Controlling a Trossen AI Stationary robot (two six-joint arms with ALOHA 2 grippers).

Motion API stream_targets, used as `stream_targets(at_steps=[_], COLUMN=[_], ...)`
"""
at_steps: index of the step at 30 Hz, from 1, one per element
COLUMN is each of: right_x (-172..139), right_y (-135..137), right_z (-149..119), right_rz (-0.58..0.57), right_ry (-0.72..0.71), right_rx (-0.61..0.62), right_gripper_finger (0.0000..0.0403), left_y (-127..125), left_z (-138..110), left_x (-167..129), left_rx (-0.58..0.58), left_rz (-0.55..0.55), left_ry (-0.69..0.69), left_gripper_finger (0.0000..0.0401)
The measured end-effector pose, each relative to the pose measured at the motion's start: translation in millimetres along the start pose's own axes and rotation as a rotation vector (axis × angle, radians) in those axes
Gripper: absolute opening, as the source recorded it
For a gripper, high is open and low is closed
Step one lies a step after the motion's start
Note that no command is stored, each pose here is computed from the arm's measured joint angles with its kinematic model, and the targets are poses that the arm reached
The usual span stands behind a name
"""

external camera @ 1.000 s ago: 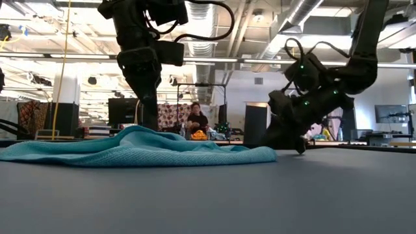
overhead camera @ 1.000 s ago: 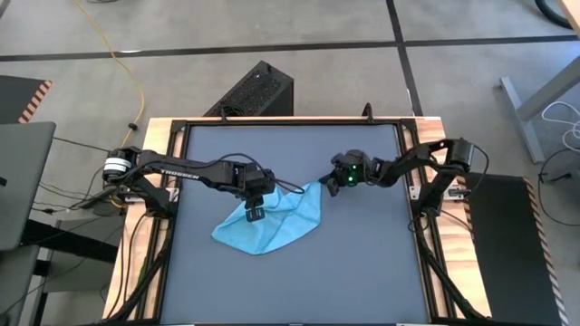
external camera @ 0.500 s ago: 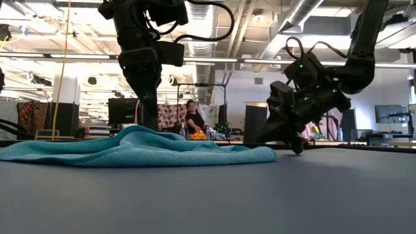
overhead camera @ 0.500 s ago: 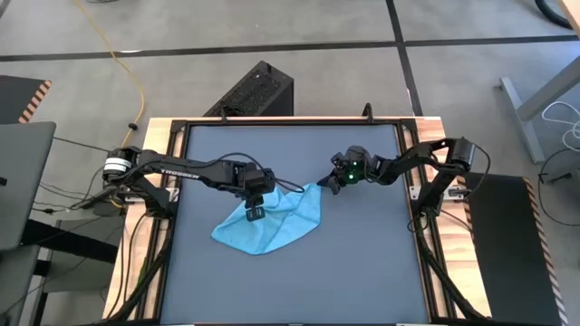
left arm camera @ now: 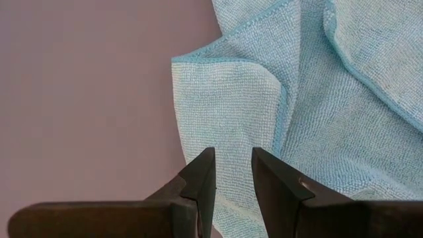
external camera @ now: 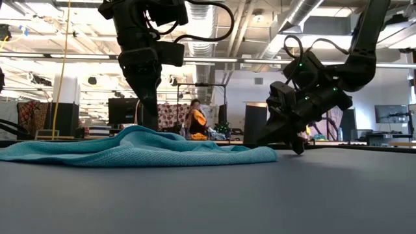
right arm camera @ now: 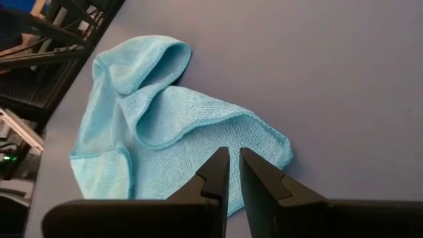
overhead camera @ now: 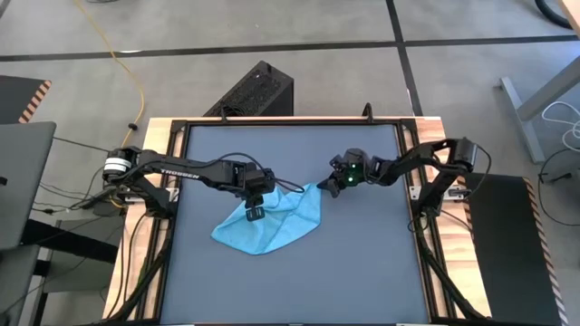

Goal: Roll towel
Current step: Fold the blue microfiber towel

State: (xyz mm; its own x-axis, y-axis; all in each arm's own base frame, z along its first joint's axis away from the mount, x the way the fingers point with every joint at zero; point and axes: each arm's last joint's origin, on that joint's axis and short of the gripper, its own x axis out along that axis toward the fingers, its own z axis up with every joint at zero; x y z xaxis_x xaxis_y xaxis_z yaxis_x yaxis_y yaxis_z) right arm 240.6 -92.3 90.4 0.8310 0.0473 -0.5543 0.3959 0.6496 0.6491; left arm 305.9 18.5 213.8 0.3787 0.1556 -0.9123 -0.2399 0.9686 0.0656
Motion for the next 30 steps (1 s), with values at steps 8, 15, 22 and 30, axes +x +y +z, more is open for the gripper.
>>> stream_targets(at_steps=[8, 15, 22, 30], right_x=[-5, -2, 1, 6], right_y=[-8, 3, 17, 18], right_z=[4, 7, 19, 21], right_rz=[0.036, 0.106, 0.182, 0.177], right_ry=[0.027, -0.045, -0.127, -0.003], right_rx=[-0.020, -0.257, -0.252, -0.099], right_gripper_finger=[0.0064, 0.0064, 0.0064, 0.0064], left_y=[0, 0, 0, 0], left_z=[0, 0, 0, 0], left_x=[0, 0, 0, 0], left_rx=[0.001, 0.000, -0.022, -0.034], left_rz=[0.001, 0.007, 0.008, 0.008], left_ry=[0.004, 0.002, 0.003, 0.004], left_gripper_finger=[0.0088, 0.0088, 0.0088, 0.0088])
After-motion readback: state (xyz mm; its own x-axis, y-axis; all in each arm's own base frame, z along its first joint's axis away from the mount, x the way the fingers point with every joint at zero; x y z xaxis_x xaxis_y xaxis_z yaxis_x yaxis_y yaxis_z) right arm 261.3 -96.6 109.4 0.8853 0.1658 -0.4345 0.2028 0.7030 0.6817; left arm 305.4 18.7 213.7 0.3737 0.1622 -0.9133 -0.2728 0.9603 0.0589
